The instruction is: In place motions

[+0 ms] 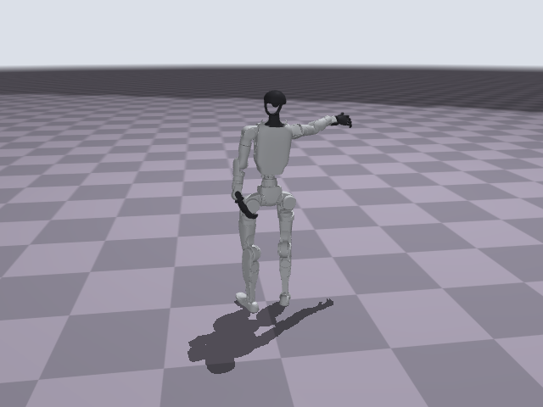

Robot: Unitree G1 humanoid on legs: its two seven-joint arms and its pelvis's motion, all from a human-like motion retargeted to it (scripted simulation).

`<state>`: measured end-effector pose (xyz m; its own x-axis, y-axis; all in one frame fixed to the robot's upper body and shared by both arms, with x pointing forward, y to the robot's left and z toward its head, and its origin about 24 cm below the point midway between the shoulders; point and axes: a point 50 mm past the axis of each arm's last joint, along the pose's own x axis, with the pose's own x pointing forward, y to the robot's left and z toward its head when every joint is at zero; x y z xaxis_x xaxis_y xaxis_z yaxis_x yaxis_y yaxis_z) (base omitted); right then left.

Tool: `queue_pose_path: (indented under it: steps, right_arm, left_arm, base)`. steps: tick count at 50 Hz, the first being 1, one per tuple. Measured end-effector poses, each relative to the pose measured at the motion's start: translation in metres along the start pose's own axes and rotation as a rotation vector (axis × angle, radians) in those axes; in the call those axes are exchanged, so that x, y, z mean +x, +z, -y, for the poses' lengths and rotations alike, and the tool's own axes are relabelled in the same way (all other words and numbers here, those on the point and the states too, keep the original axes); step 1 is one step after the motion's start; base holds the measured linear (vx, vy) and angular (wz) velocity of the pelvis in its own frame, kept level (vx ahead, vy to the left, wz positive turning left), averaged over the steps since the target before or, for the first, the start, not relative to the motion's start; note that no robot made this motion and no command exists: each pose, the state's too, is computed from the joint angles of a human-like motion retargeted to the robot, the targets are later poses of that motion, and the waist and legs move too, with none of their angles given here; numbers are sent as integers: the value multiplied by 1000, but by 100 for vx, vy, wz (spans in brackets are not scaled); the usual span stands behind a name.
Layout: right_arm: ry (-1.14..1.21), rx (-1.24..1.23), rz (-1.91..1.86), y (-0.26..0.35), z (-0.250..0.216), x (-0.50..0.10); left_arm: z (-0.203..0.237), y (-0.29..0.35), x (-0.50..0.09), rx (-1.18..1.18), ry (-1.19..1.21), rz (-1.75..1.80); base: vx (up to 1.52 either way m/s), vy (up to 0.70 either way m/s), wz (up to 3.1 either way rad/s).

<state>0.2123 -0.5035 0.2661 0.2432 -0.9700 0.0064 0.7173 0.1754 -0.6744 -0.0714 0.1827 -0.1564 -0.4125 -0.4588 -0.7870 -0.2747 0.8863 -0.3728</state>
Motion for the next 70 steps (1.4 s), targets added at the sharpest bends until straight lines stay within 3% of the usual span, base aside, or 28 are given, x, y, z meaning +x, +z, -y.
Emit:
queue_pose_path:
  steps: [4, 9, 15, 20, 25, 32, 36, 40, 43, 45, 49, 53, 56, 59, 63, 67, 70]
  right_arm:
    - [145, 387, -42, -36, -36, 0]
    - [-7, 758, 24, -54, -53, -8]
    - [-36, 773, 14, -74, -72, -19]
    - [57, 775, 168, -30, -85, -34]
    - [12, 572, 574, 39, -62, -67]
    - [-304, 79, 1199, 81, -27, -138]
    - [-241, -160, 1483, 68, -58, -184]
    - [179, -310, 1541, 2, -139, -211]
    - [515, -573, 1318, -97, -218, -221]
    - [691, -804, 979, -182, -252, -227]
    - [981, -1035, 87, -337, -232, -243]
    - [805, -826, -795, -418, -157, -262]
    - [599, -391, -1189, -435, -127, -262]
    - [395, 26, -1166, -422, -112, -212]
    - [169, 255, -888, -353, -87, -109]
    - [81, 449, -487, -207, -62, -19]
    - [30, 554, -137, -76, -30, 5]
  left_arm:
    - [1, -14, 5, 10, -3, -56]
    - [-2, -18, 3, 68, -1, -108]
    - [-4, -3, 0, 63, 17, -35]
    - [3, 13, -2, 59, -21, 39]
    - [0, 29, -10, 132, 19, 53]
    - [-1, 43, -16, 188, 69, 89]
    - [5, 41, -11, 167, 45, 95]
    - [9, 33, -4, 119, 47, 77]
    - [21, 29, 3, -24, 22, 100]
    - [30, 33, 6, -137, -32, 149]
    - [17, 37, -6, -338, -93, 234]
    - [-54, 27, -53, -458, 175, 288]
    - [-118, 18, -122, -569, 525, 393]
    - [-161, 11, -205, -722, 764, 575]
    - [-184, 2, -316, -936, 905, 929]
    - [-171, 7, -432, -1013, 1035, 1374]
    - [-125, 31, -525, -927, 1067, 1756]
  base:
    - [0, 4, 1]
    - [-4, 9, 0]
    - [0, 0, 0]
    - [-4, 4, -18]
    - [-1, 2, -6]
    - [0, -1, 2]
    - [0, 0, 0]
    - [1, -3, -12]
    - [-3, -1, -19]
    - [-3, 1, -7]
    - [-1, 1, 4]
    - [4, 2, 43]
    - [7, 0, 37]
    - [0, 0, 0]
    - [1, 8, -41]
    - [-4, 15, -49]
    - [-3, 14, -15]
